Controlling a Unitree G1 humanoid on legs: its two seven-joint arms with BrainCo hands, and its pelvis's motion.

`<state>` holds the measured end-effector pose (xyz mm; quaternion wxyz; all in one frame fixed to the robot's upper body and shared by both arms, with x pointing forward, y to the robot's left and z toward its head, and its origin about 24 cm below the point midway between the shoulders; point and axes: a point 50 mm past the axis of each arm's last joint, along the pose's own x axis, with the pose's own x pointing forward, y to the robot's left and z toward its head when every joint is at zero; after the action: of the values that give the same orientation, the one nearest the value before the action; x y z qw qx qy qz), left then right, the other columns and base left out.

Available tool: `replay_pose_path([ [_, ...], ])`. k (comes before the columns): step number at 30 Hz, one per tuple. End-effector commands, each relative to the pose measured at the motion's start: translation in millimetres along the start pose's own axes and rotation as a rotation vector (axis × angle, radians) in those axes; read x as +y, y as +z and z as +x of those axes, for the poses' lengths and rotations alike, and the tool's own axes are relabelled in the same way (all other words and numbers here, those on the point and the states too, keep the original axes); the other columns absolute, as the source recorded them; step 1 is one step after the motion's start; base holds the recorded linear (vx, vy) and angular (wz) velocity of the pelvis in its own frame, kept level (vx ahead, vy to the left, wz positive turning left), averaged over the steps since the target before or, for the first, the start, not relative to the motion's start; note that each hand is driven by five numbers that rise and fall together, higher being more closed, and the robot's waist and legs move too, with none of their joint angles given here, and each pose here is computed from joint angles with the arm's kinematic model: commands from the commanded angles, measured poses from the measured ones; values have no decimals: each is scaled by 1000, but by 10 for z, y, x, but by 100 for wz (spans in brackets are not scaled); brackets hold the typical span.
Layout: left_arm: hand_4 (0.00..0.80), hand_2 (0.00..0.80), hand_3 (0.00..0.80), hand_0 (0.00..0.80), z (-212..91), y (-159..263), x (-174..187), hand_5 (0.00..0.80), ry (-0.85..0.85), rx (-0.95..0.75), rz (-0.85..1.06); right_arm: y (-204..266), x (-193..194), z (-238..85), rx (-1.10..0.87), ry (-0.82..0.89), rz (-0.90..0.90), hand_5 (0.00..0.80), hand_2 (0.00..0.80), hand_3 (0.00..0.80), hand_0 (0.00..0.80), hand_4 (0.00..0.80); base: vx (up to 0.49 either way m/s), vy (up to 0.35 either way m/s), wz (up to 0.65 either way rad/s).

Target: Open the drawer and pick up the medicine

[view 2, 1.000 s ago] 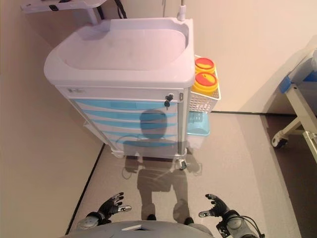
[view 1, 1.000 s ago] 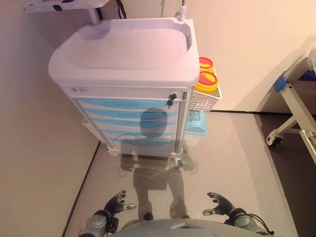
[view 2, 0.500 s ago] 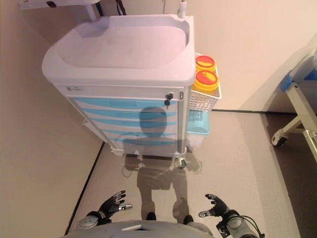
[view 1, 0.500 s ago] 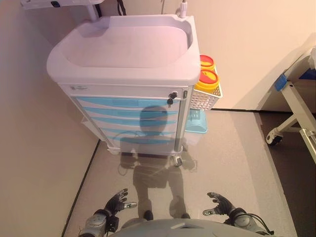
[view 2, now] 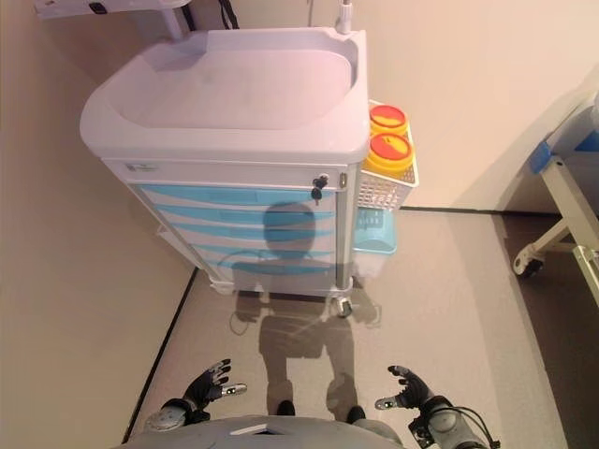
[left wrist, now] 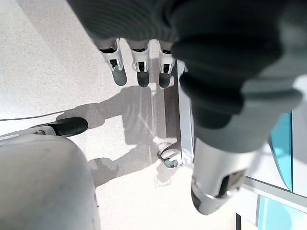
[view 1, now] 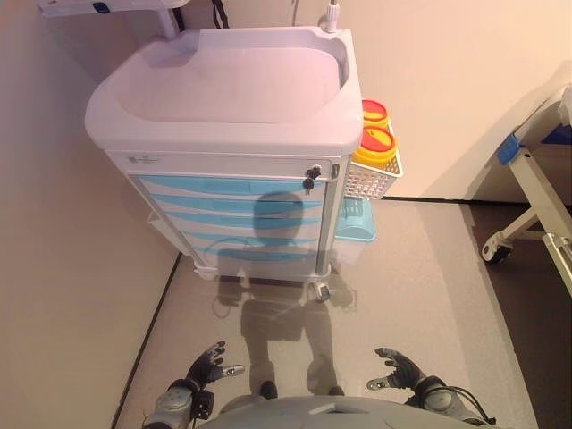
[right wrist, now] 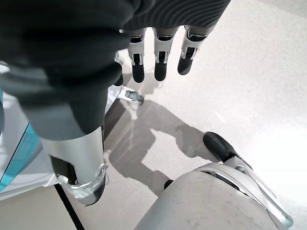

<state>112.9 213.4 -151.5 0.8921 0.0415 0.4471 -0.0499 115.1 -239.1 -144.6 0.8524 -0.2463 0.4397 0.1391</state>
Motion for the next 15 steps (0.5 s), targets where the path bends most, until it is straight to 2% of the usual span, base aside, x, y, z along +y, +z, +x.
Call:
replay_pose_path([
  [1,0,0,0,0,50,141,68,0,17,-28,34,151,-13,68,-39,-6,-4,0,0,0,0,0,0,0,0],
  [15,0,0,0,0,29,132,167,0,99,-42,-92,192,-104,74,-53,-30,-1,0,0,0,0,0,12,20,0],
])
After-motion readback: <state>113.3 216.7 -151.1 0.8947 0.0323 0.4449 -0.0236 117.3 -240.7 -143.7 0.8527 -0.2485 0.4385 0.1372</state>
